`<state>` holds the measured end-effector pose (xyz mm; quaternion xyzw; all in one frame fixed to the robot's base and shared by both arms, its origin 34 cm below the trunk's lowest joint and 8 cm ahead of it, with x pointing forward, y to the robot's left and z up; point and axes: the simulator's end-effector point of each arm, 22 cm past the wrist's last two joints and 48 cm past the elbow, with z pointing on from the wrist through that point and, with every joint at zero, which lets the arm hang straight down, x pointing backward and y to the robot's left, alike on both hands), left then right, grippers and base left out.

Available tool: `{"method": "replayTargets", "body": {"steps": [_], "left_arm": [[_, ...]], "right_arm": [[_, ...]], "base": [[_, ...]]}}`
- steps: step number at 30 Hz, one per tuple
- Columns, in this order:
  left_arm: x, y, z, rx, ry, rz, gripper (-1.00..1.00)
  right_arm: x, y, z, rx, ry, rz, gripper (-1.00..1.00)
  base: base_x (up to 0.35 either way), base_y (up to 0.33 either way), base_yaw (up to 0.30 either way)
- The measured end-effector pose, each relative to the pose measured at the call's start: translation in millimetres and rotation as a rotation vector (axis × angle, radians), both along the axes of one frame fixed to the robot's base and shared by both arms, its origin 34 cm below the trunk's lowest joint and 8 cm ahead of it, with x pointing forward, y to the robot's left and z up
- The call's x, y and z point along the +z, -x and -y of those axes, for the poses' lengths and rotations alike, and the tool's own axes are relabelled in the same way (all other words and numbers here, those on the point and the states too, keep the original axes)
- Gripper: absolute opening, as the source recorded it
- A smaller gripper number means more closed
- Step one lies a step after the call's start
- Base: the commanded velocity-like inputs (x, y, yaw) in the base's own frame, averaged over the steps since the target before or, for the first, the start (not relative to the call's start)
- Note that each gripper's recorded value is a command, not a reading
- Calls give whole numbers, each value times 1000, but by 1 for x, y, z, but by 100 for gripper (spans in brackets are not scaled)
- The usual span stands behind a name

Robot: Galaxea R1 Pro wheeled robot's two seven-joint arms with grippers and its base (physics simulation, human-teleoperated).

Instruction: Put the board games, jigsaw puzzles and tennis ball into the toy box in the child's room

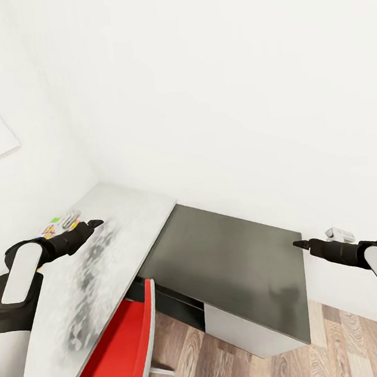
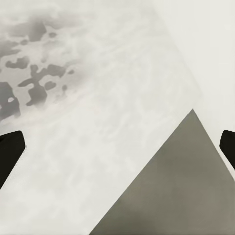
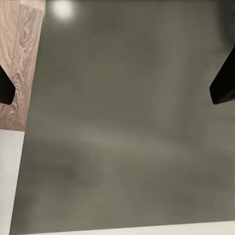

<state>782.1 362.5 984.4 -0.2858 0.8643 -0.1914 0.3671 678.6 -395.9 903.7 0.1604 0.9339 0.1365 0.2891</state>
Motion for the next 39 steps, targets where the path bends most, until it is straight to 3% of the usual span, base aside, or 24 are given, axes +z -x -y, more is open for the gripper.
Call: {"method": "replayTargets", "body": {"steps": [17,39], "left_arm": [[0,0,0,0,1,0,100],[-1,0,4,-14,-6,1,100]], "right_arm": [[0,0,1,-2,0,0,100],[0,0,1,-1,-2,0,100]], "base": [[8,0,106],[132,0,6]]}}
